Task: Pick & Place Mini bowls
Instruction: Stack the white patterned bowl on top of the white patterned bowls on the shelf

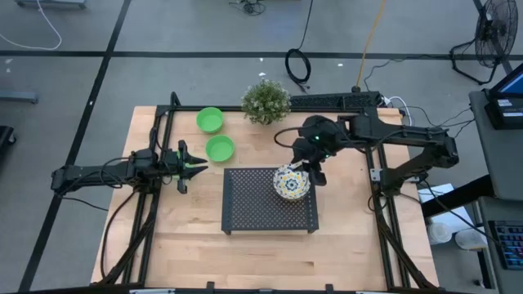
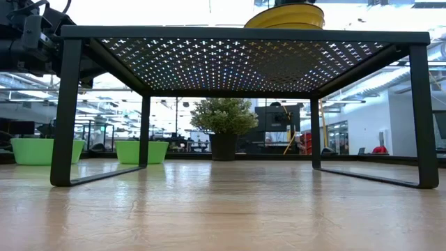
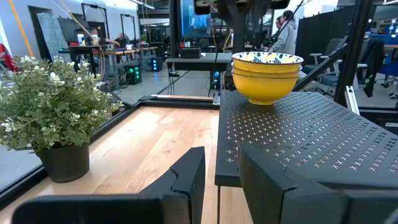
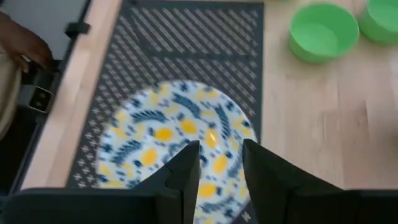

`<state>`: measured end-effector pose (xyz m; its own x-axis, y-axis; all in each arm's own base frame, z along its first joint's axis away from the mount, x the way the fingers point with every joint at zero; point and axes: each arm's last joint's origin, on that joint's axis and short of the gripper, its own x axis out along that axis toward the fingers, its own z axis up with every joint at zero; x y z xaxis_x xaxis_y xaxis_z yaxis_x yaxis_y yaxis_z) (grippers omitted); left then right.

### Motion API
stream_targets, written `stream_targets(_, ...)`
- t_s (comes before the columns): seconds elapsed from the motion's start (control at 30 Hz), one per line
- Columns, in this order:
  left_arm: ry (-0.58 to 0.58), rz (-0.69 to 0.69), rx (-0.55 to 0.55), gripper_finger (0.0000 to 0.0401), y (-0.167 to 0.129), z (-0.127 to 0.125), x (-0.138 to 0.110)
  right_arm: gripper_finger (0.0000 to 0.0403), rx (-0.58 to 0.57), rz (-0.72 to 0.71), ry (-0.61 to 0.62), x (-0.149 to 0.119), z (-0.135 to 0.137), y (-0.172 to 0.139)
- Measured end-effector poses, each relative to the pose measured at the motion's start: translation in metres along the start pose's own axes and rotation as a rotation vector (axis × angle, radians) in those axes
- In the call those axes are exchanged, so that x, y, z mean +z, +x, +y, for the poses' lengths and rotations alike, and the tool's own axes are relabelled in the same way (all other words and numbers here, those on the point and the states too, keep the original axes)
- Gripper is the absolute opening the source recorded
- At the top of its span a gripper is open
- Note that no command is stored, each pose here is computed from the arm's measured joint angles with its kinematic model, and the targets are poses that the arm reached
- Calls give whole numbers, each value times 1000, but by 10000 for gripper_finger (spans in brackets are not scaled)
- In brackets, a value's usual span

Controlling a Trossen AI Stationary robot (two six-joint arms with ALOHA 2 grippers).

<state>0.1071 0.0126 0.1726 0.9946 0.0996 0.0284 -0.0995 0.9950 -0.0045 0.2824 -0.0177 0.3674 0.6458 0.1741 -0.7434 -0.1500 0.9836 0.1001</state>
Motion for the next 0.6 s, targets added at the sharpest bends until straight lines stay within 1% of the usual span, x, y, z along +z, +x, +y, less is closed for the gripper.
stream_targets(0.1, 0, 0, 0, 99, 0, 0, 0, 99, 26, -30, -47, 3, 13, -1)
stream_targets(0.2, 0, 0, 0, 99, 0, 0, 0, 77, 46, -34, -123, 5, 27, 2)
stream_targets(0.37, 0, 0, 0, 99, 0, 0, 0, 14, -32, 29, -243, 5, 43, 19)
stream_targets(0.4, 0, 0, 0, 99, 0, 0, 0, 7, -38, 42, -259, 5, 45, 23)
stream_targets(0.47, 0, 0, 0, 99, 0, 0, 0, 7, -51, 56, -276, 5, 46, 28)
stream_targets(0.6, 0, 0, 0, 99, 0, 0, 0, 2, -43, 93, -279, 4, 46, 39)
